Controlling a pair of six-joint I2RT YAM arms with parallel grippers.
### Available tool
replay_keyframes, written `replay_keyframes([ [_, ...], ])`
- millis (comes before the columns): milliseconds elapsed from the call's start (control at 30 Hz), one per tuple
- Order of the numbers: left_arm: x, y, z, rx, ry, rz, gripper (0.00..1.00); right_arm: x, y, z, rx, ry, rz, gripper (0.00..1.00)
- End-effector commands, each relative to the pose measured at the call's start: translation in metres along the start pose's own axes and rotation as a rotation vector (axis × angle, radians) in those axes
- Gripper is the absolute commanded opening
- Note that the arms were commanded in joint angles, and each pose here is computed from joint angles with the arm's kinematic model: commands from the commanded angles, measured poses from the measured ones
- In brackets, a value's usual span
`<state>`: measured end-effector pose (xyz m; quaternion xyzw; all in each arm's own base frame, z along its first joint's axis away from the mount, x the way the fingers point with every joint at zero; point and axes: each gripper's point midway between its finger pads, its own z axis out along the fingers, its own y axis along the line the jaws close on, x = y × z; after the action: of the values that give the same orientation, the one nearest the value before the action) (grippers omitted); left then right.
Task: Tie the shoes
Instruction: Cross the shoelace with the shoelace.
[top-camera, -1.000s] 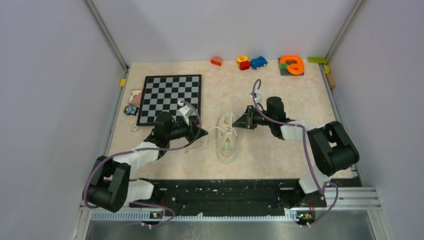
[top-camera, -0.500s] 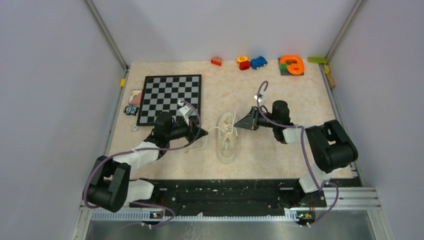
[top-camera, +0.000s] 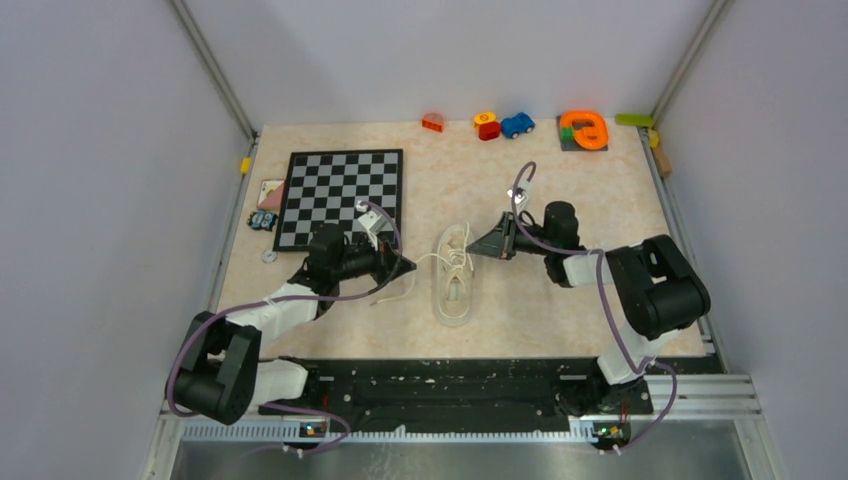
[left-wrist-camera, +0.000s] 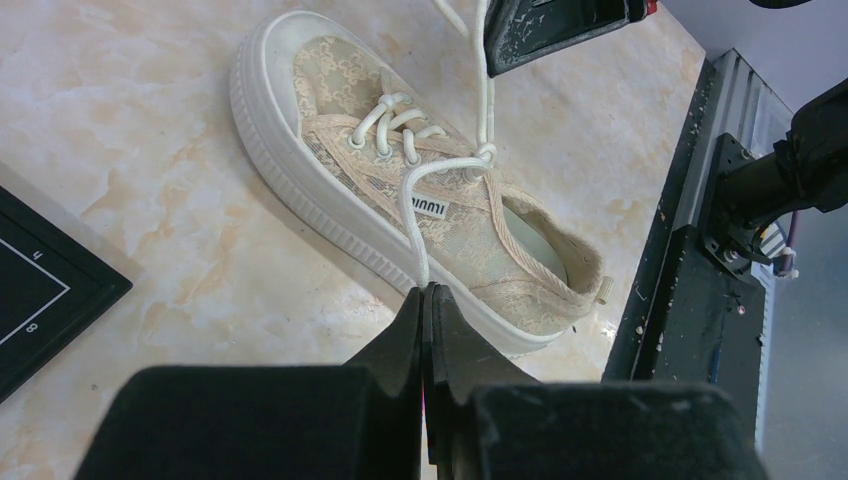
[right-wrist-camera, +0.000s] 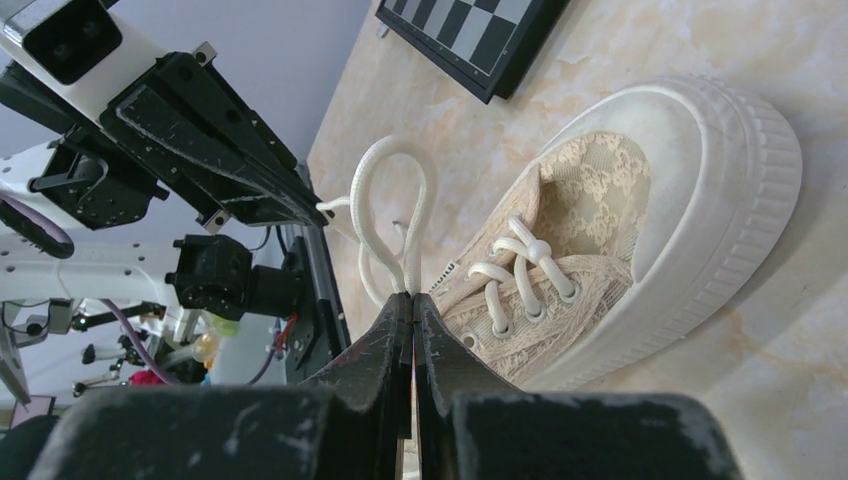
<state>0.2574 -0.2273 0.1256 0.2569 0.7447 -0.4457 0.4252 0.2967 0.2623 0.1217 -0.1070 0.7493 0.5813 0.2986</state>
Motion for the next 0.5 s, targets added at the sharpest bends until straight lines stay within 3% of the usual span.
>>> replay_keyframes([
  [0,-0.0205,-0.0070,0.0004,0.030,-0.050,0.062,0.00,-0.0070,0.0073,0.0036,-0.048,-0.012,-0.052,0.02],
  [467,-0.0200,-0.0066,0.0008,0.031,-0.047,0.063,0.00,-0.0063,0.0095,0.0087,-0.064,-0.002,-0.062,0.12],
])
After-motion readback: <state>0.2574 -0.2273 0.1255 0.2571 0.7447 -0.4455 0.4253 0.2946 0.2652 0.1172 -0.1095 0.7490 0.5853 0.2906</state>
